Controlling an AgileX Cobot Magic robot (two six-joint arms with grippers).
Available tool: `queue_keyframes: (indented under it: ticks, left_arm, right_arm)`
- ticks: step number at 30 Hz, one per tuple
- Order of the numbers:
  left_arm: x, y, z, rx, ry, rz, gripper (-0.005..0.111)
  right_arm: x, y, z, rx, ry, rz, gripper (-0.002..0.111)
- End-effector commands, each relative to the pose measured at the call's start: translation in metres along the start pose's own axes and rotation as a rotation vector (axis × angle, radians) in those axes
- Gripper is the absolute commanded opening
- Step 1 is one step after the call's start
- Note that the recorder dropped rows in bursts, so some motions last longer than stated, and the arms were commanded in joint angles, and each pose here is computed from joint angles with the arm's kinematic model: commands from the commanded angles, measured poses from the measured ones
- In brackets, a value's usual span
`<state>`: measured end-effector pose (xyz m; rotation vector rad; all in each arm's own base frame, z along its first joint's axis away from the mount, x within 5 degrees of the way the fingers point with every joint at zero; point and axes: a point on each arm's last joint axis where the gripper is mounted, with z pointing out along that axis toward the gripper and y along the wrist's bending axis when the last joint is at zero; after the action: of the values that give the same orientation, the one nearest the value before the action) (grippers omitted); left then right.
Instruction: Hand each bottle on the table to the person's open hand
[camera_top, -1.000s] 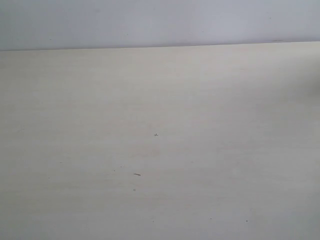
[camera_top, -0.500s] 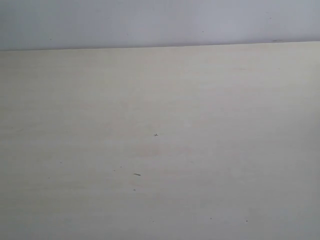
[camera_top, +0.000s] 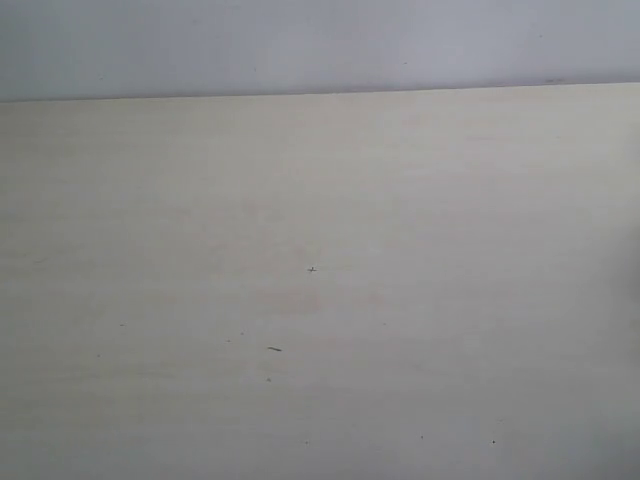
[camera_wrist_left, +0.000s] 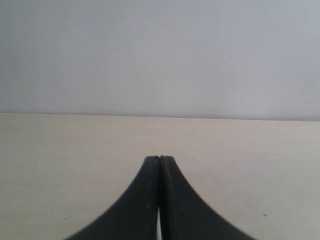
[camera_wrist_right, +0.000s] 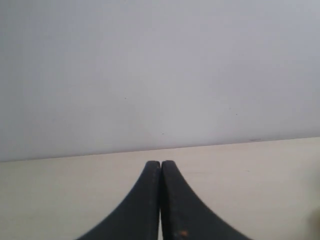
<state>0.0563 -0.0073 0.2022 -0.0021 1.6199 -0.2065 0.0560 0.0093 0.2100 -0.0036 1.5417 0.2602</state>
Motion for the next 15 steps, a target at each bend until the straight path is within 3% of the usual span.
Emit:
queue_keyframes:
  ticks: [1,15]
  left_arm:
    - [0.0003,0.0000,-0.0003,0.002,-0.008,-0.007,0.000]
    - [0.0003,0.0000,-0.0003,0.002,-0.008,-0.007,0.000]
  right_arm:
    - [0.0013,-0.0008,-0.0004,0.010,-0.003,-0.073,0.000]
    - [0.0082,-0.0045,-0.0008,0.065,0.072,-0.063,0.000]
